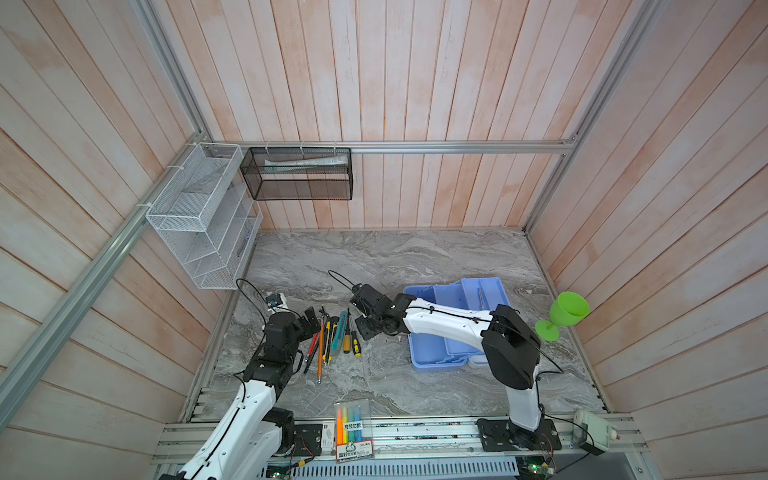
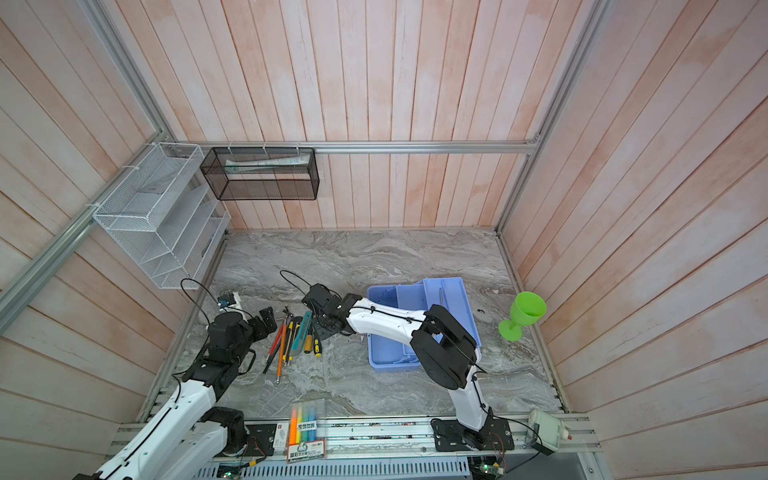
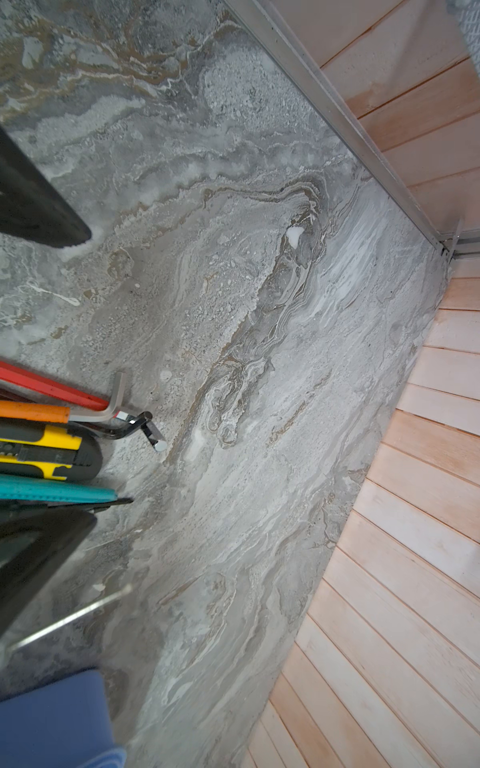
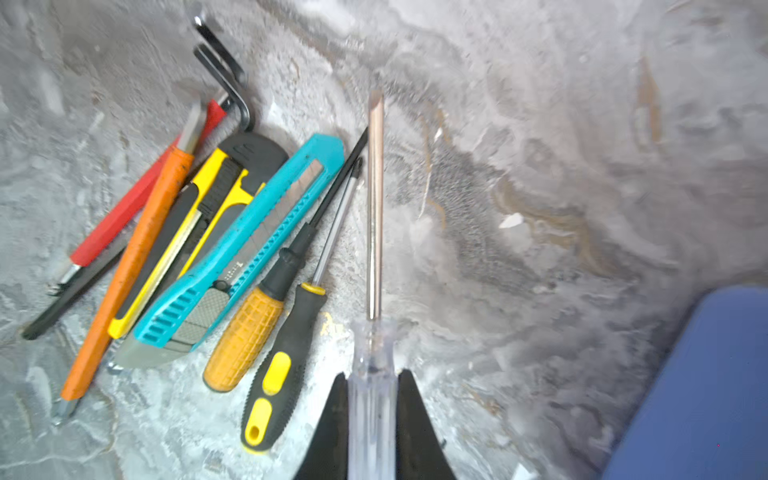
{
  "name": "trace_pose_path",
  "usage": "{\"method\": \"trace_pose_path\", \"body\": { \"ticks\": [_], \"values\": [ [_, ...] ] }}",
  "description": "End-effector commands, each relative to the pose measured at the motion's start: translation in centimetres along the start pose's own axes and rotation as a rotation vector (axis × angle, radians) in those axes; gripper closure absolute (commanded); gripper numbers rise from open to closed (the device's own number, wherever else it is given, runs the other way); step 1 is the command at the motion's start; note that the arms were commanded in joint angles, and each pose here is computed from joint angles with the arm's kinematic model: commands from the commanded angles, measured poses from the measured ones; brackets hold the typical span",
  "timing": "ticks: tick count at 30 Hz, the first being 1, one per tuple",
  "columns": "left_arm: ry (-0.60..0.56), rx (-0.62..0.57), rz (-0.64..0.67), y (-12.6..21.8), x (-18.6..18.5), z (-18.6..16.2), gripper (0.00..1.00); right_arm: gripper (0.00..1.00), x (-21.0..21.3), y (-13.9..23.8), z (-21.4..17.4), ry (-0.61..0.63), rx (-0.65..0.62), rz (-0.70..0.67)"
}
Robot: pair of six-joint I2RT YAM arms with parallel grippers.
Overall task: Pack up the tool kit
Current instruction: 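Move the right gripper back to the tools and grasp the second clear screwdriver, then carry the clear screwdriver over the blue tray and release it with the right gripper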
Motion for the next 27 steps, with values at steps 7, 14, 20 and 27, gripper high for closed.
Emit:
{"method": "trace_pose_path", "body": {
  "ticks": [7, 14, 20, 27],
  "values": [
    [0.004, 0.001, -0.008, 0.0, 0.0, 0.0, 0.0, 1.0, -9.4, 8.1, -1.2, -0.149, -0.055, -0.145],
    [0.004, 0.001, -0.006, 0.0, 0.0, 0.0, 0.0, 1.0, -16.6, 14.3, -5.4, -0.268, -0.06, -0.346],
    [0.006, 0.002, -0.007, 0.0, 0.0, 0.0, 0.0, 1.0, -20.5, 18.2, -8.6, -0.372, -0.1, -0.438],
    [0.007, 0.001, -0.005, 0.0, 0.1, 0.0, 0.0, 1.0, -22.5, 19.1, -11.8, -0.44, -0.065, -0.497]
  ]
}}
Point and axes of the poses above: each gripper's point midway between its finger pads, its own y axis back along the fingers, its own x axis along the line the jaws close on, z = x × y, the point moved 3 cm from there along y, back along the fingers, and after that the axes turned 14 degrees about y, right-handed, at the moved point
